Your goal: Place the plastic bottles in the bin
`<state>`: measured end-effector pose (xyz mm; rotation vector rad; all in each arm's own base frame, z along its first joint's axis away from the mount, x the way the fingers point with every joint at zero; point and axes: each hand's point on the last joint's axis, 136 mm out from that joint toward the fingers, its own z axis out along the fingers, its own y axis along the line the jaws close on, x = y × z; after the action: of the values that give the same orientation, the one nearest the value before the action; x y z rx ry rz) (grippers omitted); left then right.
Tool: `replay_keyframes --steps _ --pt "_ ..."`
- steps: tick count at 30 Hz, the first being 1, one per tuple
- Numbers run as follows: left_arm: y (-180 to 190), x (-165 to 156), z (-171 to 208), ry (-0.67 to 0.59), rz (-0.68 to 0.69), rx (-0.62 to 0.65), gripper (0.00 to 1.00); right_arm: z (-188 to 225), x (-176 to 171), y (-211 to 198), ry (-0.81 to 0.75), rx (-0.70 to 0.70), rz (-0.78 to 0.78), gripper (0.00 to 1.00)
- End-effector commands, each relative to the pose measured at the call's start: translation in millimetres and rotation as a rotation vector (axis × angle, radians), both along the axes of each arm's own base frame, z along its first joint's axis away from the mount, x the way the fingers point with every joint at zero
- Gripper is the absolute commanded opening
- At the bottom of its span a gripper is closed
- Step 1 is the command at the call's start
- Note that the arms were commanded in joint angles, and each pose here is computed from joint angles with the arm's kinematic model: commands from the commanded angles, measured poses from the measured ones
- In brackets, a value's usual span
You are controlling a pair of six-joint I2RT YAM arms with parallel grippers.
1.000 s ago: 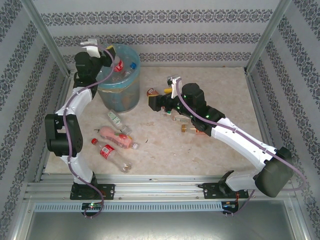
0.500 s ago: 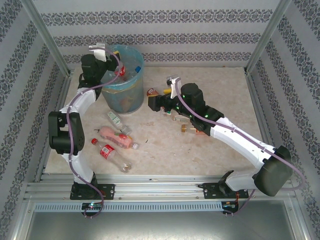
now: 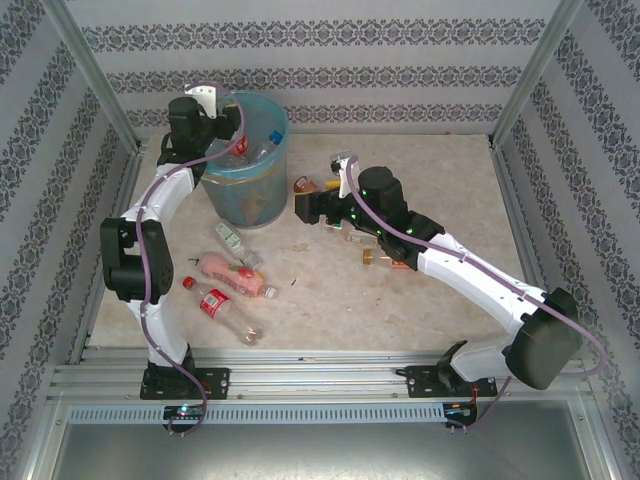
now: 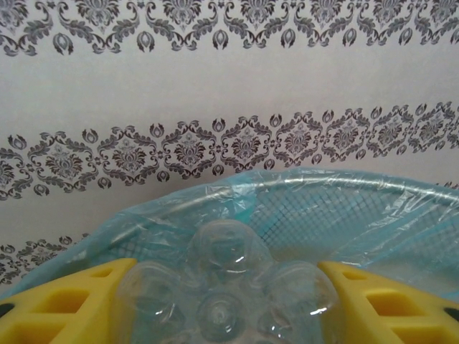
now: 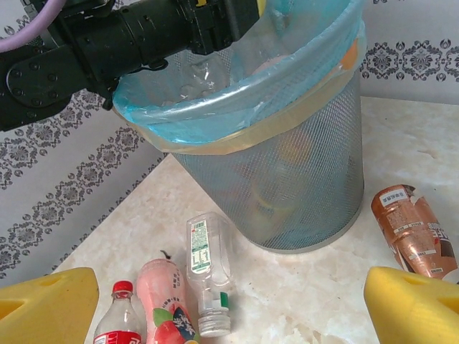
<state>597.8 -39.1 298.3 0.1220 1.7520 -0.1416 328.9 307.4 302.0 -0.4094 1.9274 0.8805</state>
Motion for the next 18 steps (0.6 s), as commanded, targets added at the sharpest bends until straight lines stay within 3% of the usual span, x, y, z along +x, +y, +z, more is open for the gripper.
replay_keyframes --steps 1,8,12,18 --pt "-8 -4 -69 0.157 -0.022 0.029 0.23 9 0 6 -0.003 0.025 0.019 0.95" --pt "-11 1 -79 0.179 -0.032 0.015 0.24 9 -2 0 -0.010 0.014 0.006 0.95" --pt "-13 -2 -61 0.153 -0.034 -0.020 0.49 11 -3 0 -0.008 0.020 0.006 0.95" --pt "-13 -22 37 -0.033 -0.023 -0.131 0.68 15 -3 -1 -0.015 0.024 0.000 0.95"
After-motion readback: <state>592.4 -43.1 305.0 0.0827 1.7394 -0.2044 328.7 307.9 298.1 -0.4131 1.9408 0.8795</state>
